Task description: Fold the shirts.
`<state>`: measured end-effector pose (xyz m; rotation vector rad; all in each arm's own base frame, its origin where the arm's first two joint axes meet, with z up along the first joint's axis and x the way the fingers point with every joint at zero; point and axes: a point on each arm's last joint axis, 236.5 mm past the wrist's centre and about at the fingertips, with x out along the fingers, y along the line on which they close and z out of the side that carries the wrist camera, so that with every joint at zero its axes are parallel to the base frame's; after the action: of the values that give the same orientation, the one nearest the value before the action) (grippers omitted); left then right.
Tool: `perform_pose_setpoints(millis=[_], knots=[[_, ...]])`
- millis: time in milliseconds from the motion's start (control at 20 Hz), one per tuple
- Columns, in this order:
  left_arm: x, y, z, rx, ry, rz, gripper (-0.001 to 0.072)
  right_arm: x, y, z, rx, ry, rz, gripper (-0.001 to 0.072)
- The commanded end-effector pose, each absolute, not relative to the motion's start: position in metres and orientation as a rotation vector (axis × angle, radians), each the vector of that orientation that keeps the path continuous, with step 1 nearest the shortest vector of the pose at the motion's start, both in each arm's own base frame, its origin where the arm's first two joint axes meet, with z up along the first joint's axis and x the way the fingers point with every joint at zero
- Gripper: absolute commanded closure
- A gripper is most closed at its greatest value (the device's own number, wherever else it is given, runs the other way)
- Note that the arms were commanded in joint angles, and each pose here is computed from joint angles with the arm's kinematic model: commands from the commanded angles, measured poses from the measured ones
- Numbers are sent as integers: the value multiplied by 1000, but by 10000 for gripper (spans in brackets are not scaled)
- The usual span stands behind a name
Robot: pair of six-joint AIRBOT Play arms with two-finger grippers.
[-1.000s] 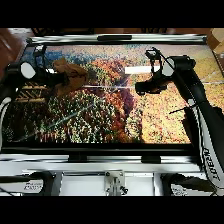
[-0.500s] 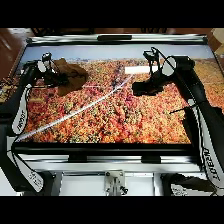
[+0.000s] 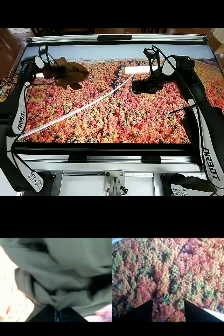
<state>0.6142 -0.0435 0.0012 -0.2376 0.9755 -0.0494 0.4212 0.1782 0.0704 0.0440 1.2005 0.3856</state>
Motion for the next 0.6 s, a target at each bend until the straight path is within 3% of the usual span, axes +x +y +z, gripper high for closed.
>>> perform_pose_setpoints(millis=[0,150,300,400,550], knots=[[611,-81,135,-129,734,-176,672,428,180,92,28,1134,406,288],[534,-133,306,-84,447,-305,672,427,162,171,-20,942,372,293],[430,-175,415,-72,245,-450,672,406,115,270,-75,695,243,292],[368,-204,437,-71,213,-563,672,377,79,321,-53,566,129,292],[312,-257,401,-49,323,-731,672,331,54,357,-12,490,79,292]])
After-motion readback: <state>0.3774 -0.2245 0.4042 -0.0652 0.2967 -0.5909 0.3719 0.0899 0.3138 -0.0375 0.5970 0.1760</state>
